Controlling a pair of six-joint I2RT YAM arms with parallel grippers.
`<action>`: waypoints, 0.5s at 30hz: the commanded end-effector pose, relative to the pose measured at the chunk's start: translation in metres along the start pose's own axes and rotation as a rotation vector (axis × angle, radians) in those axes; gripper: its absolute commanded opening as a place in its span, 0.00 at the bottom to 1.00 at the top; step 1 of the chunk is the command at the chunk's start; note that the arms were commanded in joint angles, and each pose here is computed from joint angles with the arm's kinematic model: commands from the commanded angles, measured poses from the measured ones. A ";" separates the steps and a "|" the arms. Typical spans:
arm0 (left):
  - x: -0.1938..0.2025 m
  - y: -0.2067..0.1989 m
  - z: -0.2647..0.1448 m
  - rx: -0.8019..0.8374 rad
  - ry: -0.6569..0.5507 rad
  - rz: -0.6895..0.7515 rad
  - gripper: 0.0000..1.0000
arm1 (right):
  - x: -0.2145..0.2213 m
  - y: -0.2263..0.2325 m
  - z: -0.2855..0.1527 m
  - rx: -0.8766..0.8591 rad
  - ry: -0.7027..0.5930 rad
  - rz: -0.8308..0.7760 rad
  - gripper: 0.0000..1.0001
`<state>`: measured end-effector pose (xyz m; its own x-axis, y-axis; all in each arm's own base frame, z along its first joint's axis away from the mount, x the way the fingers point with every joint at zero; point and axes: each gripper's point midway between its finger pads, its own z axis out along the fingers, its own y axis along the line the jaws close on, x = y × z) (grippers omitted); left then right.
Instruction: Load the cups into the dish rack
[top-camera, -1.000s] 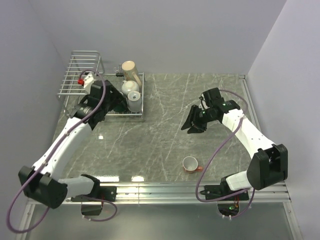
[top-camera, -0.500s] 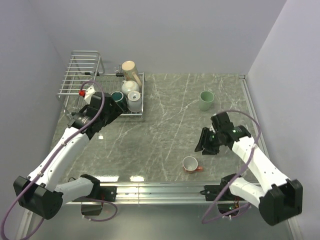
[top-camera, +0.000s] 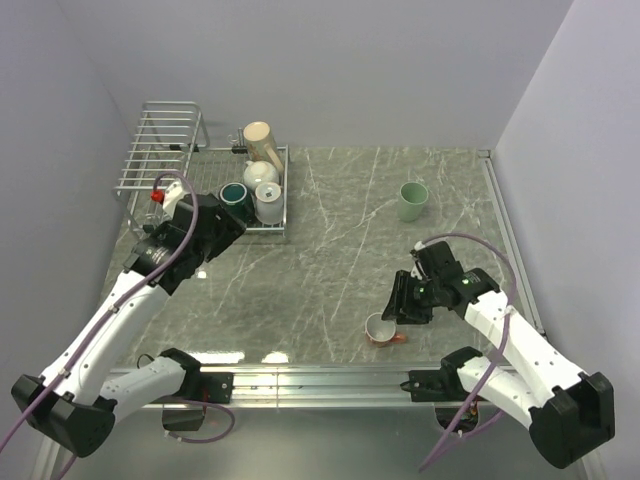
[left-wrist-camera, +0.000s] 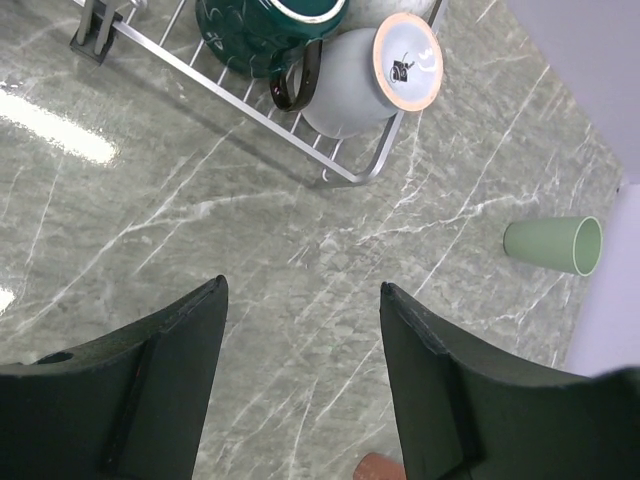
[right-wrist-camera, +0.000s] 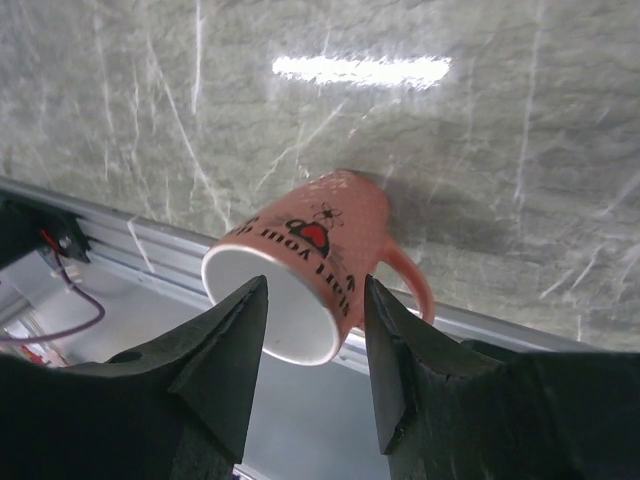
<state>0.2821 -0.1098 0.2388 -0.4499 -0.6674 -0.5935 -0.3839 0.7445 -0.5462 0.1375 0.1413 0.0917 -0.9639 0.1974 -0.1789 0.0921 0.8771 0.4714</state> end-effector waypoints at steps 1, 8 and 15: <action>-0.001 0.006 -0.006 -0.009 -0.016 -0.019 0.67 | 0.000 0.007 -0.001 -0.039 -0.037 -0.031 0.51; -0.003 0.000 -0.003 -0.006 -0.015 -0.023 0.67 | 0.011 -0.005 0.012 0.044 0.017 -0.035 0.51; 0.000 -0.010 0.006 0.012 0.001 -0.022 0.64 | 0.013 -0.012 0.028 0.148 0.077 -0.049 0.32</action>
<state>0.2822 -0.1100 0.2271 -0.4623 -0.6710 -0.5797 -0.4168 0.7415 -0.5258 0.1189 0.1440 0.0572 -0.9896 0.1187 -0.0809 0.0829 0.9318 0.3535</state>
